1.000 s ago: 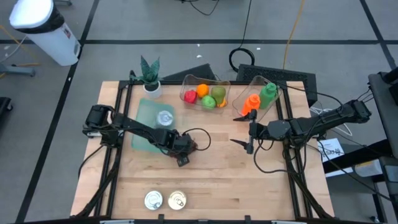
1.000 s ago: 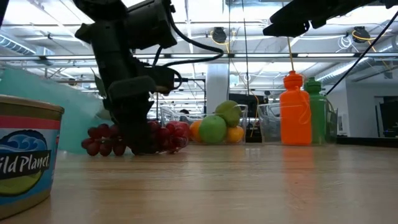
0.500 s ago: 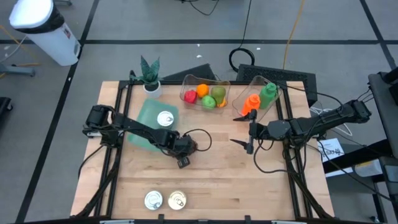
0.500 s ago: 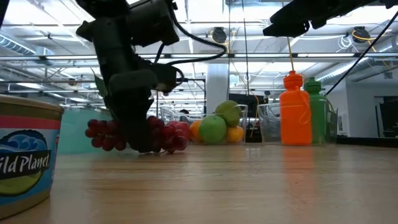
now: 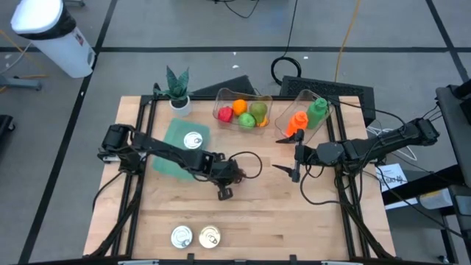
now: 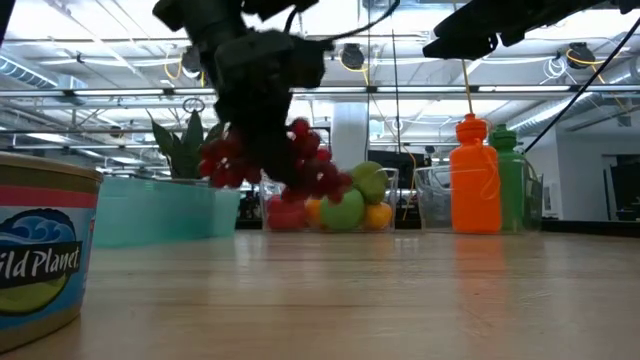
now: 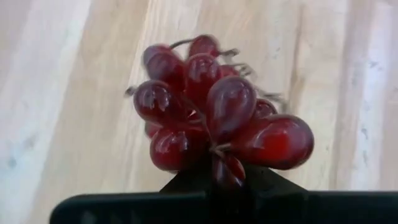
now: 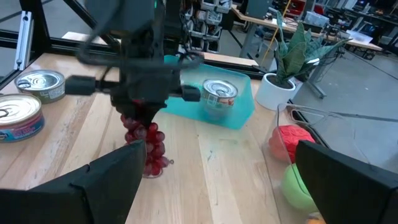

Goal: Pick & Place Food Item
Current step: Put the purple grapes into the left transparent bin

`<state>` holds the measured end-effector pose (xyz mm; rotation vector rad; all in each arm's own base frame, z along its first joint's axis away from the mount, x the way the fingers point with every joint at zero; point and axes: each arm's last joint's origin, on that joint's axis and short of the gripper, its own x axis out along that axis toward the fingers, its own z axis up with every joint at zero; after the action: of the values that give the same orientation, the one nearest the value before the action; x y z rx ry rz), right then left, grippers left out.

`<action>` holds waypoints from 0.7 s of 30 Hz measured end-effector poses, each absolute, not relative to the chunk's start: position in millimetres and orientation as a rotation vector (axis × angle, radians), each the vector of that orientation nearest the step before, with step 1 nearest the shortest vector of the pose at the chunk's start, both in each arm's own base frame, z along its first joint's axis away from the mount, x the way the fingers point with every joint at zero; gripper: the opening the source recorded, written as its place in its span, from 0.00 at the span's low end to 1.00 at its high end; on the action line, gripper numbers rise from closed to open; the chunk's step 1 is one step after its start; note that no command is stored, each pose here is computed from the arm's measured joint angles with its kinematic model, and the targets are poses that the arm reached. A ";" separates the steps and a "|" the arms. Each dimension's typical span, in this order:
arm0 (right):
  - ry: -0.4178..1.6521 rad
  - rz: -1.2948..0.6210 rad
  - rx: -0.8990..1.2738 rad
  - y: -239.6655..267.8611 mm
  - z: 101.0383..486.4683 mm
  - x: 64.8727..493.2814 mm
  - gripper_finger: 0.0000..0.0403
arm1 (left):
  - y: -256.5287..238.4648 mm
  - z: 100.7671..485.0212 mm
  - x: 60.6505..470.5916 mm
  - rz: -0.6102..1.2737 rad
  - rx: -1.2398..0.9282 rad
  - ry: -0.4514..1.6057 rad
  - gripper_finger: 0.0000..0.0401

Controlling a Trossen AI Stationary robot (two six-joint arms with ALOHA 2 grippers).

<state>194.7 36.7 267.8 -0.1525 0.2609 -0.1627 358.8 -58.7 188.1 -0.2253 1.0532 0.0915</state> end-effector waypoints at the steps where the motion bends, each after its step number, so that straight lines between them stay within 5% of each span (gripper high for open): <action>1: 0.261 -0.162 -0.152 36.7 267.8 194.7 0.98 | -59.0 192.8 360.5 0.079 -0.203 1.049 0.06; 7: 0.259 -0.162 -0.152 36.7 268.2 194.2 0.98 | -49.0 224.4 366.9 0.049 -0.048 1.020 0.02; 15: 0.223 -0.142 -0.141 38.1 276.0 184.2 0.98 | 6.3 274.0 341.2 0.101 0.030 0.710 0.02; 21: 0.210 -0.131 -0.138 39.3 278.5 180.6 0.98 | 83.6 259.5 320.8 0.271 -0.080 0.505 0.02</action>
<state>180.6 39.3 278.5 -0.1383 0.2100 -0.1313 320.8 83.6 259.5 -0.0795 0.5048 0.2713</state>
